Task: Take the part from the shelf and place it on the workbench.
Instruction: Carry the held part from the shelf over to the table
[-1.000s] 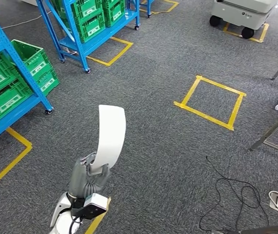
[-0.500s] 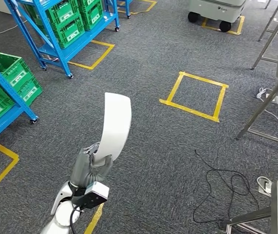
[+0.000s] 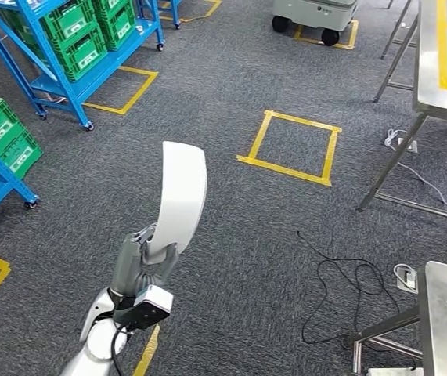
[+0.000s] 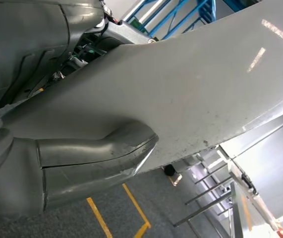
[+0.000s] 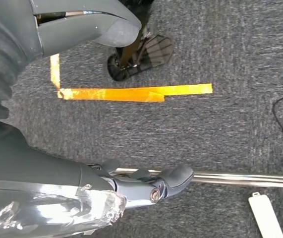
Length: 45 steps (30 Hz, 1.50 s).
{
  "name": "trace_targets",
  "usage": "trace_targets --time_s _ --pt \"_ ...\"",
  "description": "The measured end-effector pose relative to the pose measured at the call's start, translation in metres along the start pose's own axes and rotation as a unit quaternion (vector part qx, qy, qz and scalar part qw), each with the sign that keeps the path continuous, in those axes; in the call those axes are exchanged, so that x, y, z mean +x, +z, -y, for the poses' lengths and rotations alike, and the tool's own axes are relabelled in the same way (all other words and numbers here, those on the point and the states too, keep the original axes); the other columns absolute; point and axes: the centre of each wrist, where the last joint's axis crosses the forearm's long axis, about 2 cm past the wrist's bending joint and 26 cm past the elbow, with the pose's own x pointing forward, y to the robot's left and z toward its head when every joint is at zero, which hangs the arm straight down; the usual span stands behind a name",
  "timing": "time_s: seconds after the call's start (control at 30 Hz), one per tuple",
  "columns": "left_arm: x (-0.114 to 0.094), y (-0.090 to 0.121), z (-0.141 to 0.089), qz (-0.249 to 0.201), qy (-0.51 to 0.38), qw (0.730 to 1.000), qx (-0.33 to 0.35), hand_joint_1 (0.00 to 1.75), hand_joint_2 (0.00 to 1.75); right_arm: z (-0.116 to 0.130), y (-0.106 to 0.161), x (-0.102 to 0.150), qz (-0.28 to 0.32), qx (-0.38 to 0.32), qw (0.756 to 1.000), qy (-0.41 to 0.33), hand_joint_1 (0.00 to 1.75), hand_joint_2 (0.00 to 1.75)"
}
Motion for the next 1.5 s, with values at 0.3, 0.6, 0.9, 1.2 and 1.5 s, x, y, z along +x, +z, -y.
trace_targets --time_s 0.3,0.6,0.9,1.2,1.5 --pt "0.0 0.001 -0.001 -0.002 -0.003 1.0 0.001 1.75 1.75 0.002 -0.001 0.0 0.002 0.005 1.0 0.001 0.0 1.75" --pt "-0.001 0.002 -0.003 -0.003 -0.003 1.0 0.002 1.75 1.75 0.003 -0.002 -0.001 0.005 0.011 1.0 0.008 0.0 1.75" --pt "-0.003 -0.001 -0.006 -0.006 -0.005 1.0 -0.006 1.75 1.75 0.006 -0.003 -0.001 0.011 0.016 1.0 0.017 0.0 1.75" --pt "-0.004 -0.006 -0.008 -0.003 -0.008 1.0 -0.01 1.75 1.75 0.007 -0.004 0.001 0.016 0.014 1.0 0.016 0.0 1.75" --pt "-0.008 -0.002 -0.011 -0.01 -0.013 1.0 -0.017 1.75 1.75 0.007 -0.004 0.001 0.019 0.016 1.0 0.018 0.0 1.75"
